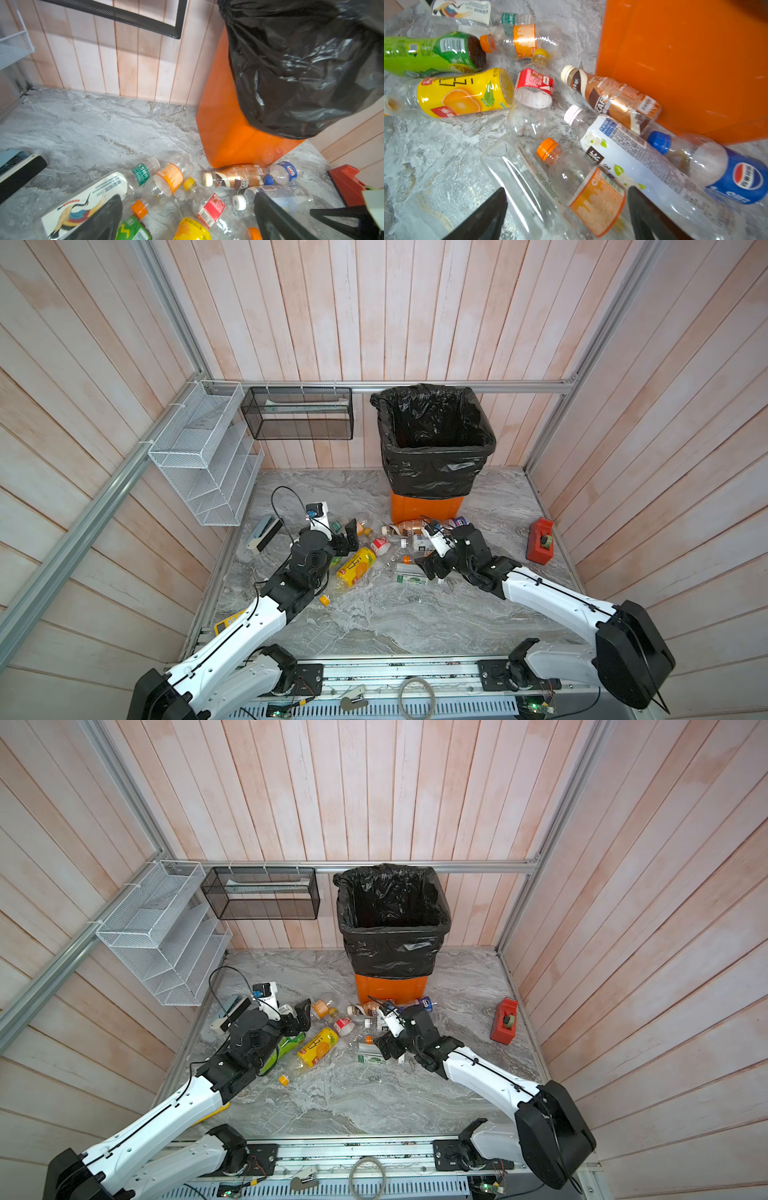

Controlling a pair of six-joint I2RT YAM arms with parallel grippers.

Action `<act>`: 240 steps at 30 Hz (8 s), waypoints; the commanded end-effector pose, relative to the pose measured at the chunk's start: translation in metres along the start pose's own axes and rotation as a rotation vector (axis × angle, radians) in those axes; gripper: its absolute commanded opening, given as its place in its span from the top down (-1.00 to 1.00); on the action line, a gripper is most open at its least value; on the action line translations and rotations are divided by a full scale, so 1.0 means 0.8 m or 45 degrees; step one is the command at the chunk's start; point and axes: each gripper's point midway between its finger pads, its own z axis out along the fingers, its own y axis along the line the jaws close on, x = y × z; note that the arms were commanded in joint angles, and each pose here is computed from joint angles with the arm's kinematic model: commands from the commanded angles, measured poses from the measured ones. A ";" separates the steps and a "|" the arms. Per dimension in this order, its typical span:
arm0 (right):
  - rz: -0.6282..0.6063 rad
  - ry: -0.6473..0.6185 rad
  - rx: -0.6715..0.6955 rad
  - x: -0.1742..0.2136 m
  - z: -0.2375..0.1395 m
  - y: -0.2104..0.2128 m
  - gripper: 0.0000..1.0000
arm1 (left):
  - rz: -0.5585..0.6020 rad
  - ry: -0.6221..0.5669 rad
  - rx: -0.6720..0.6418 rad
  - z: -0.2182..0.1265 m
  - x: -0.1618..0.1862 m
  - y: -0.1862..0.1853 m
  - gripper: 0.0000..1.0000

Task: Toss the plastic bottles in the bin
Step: 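Lower both grippers into the pile and grasp a clear bottle with the right, then lift the clear bottle with the right gripper and open it over the bin, then grasp the yellow juice bottle with the left gripper while the right withdraws, then lift the yellow bottle with the left gripper and drop it into the bin, then lower both grippers to the pile and grasp an orange-capped bottle with the right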

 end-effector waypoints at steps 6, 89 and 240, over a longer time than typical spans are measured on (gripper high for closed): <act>-0.125 0.146 -0.063 0.021 0.021 0.027 -0.79 | -0.054 0.057 -0.071 -0.012 0.025 0.029 -0.99; 0.110 -1.182 0.765 -0.470 -0.329 -0.193 -0.89 | -0.018 0.251 -0.160 -0.006 0.092 0.055 -0.99; 0.213 -0.030 0.312 -0.008 -0.031 -0.106 -0.83 | 0.041 -0.126 0.337 0.007 -0.054 -0.099 -0.99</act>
